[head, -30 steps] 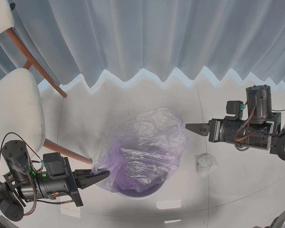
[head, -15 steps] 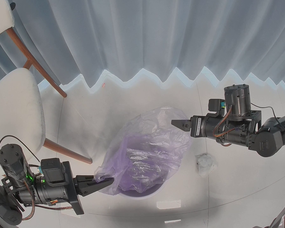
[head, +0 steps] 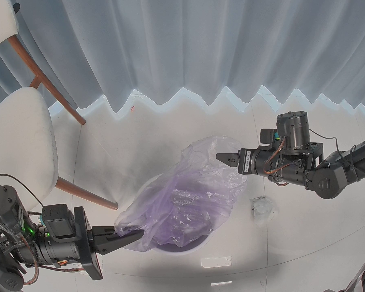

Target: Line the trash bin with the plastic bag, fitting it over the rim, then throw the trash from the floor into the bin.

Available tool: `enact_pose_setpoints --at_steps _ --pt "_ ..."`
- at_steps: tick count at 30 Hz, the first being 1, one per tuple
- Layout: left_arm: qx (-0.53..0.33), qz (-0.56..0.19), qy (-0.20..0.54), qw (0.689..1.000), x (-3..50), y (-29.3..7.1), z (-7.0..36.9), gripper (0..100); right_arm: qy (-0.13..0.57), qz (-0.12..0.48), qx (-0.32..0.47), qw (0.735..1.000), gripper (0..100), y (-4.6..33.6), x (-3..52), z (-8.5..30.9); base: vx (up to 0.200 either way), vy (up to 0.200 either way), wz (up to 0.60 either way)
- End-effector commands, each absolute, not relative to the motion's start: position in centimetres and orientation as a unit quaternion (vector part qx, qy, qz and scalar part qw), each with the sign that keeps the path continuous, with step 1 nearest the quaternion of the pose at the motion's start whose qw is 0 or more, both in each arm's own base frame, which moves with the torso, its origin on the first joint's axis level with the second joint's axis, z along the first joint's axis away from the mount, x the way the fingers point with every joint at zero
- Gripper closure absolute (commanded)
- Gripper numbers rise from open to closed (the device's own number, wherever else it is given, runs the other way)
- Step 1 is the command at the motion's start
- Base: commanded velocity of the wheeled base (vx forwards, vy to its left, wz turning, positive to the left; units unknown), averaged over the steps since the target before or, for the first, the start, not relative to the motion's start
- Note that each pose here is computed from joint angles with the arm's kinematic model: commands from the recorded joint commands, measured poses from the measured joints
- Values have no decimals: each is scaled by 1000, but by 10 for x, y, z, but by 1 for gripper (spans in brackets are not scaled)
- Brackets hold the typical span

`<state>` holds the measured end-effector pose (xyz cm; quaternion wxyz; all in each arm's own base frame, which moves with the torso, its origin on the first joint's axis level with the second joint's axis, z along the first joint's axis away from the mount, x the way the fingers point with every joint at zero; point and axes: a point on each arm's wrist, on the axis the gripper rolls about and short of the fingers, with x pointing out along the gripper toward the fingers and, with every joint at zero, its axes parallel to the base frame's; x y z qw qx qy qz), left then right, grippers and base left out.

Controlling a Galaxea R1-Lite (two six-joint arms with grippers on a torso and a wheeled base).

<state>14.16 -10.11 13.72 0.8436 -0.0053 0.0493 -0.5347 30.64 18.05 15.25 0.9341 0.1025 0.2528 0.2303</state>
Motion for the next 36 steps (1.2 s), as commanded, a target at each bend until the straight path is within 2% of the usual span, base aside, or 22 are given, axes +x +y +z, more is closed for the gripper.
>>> enact_pose_setpoints --at_steps 1,7,8,15,22,28,32,36 --pt "-5 -538 40 842 138 -100 140 100 251 224 105 936 0 181 317 145 0 0 0" --pt "-4 -538 39 842 138 -100 140 100 252 215 107 938 0 177 322 142 0 0 0" --pt "-4 -537 39 843 138 -100 140 100 253 213 107 937 100 177 322 141 0 0 0" --pt "-1 -532 37 846 139 -100 140 100 253 210 110 938 100 171 313 145 0 0 0" --pt "11 -464 23 885 147 -100 144 100 238 223 129 937 100 160 283 166 0 0 0" --pt "29 -394 17 919 153 -91 144 100 264 263 138 918 100 175 263 143 0 0 0" --pt "60 -359 8 931 159 -83 143 100 173 303 167 922 100 197 275 135 0 0 0" --pt "59 -348 -9 936 167 -83 151 100 130 318 179 922 100 208 286 137 0 0 0"
